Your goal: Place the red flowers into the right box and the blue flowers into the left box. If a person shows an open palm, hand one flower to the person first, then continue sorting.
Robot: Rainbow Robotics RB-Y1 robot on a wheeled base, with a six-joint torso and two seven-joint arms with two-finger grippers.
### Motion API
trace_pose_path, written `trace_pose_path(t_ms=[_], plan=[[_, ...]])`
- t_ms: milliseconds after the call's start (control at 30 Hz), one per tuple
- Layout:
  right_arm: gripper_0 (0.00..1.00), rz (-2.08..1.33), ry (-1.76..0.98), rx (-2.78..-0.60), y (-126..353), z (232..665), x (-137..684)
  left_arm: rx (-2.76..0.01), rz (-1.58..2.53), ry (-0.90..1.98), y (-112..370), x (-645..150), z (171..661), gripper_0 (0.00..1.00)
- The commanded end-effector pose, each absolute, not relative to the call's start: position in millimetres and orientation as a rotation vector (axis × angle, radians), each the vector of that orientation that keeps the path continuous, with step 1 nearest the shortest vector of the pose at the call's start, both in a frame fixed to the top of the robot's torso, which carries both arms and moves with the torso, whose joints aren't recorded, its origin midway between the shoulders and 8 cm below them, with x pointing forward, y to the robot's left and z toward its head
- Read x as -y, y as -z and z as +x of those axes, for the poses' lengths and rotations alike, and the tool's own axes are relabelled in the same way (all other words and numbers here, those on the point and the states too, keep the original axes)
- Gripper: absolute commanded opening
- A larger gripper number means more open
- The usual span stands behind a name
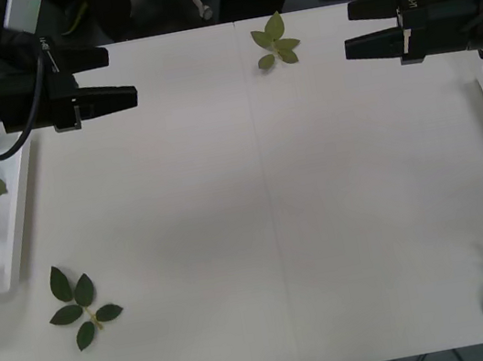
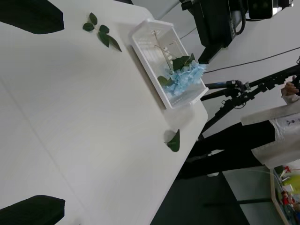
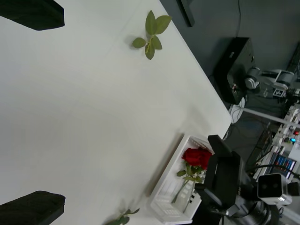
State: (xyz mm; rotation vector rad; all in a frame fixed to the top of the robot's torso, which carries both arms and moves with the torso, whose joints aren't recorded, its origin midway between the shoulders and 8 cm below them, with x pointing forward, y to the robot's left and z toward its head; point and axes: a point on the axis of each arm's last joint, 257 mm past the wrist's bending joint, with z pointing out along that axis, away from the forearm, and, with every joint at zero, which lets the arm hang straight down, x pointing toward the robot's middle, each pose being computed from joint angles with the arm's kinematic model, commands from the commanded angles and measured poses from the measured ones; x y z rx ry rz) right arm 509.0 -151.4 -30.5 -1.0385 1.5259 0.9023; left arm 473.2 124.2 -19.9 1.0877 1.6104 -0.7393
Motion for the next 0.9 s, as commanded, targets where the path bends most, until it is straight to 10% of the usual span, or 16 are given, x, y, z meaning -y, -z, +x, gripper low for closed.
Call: trace_pose_path(t_ms=[33, 900], plan=[[1.00, -1.079, -0.856, -1.482, 10, 503, 158, -1.513, 1.184, 0.725, -3, -118, 469, 1.00], [1.00, -1.062, -0.847, -1.463, 13, 495, 151, -1.546, 1.252, 0.800, -14, -115, 448, 1.00]])
